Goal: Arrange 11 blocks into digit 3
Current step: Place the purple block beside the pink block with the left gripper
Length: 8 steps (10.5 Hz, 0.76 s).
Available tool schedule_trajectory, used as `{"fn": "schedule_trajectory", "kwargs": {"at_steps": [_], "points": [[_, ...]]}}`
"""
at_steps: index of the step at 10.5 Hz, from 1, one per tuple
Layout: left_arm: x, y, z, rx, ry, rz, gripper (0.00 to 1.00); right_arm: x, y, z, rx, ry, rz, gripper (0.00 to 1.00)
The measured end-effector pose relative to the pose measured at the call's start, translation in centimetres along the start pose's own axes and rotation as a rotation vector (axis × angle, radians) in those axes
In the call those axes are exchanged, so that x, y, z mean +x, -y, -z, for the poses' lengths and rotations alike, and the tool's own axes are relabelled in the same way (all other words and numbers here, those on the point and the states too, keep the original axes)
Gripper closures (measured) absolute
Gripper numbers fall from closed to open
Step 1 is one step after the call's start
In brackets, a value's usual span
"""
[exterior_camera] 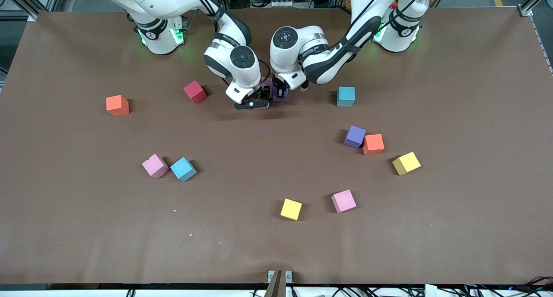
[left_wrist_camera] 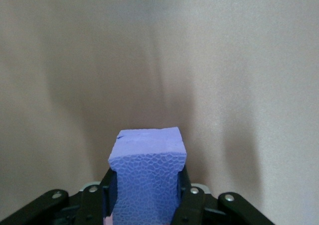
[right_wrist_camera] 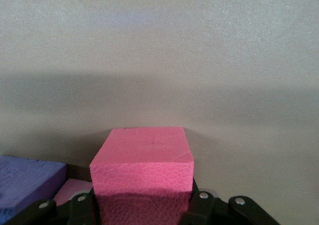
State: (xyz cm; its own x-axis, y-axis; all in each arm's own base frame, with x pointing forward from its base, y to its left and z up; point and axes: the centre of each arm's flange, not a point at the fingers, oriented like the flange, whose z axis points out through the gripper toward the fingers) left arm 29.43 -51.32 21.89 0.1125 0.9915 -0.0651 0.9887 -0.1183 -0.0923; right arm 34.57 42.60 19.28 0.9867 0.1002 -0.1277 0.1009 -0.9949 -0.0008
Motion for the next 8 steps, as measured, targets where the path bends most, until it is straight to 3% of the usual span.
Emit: {"fn": "schedule_trajectory", "kwargs": {"at_steps": [2,3,6,8], "points": [[0.0,0.0,0.0,0.000,0.001,-0.001,0.50,0.5,-0.7,0.2,-0.006,0.000,0.013,0.40],[0.0,0.0,-0.1,0.001,0.001,-0.003,0.44,0.7,-1.0,0.3,-0.010,0.002,0.012,0.40],[-0.3,0.4,-0.3,0.005,0.002,-0.010,0.01,0.6,-1.6,0.4,-0.020,0.001,0.008,0.40],[-0.4,0.3,-0.2,0.003,0.004,-0.013,0.00,0.5,-1.8,0.2,-0.024,0.004,0.007,0.40]]}}
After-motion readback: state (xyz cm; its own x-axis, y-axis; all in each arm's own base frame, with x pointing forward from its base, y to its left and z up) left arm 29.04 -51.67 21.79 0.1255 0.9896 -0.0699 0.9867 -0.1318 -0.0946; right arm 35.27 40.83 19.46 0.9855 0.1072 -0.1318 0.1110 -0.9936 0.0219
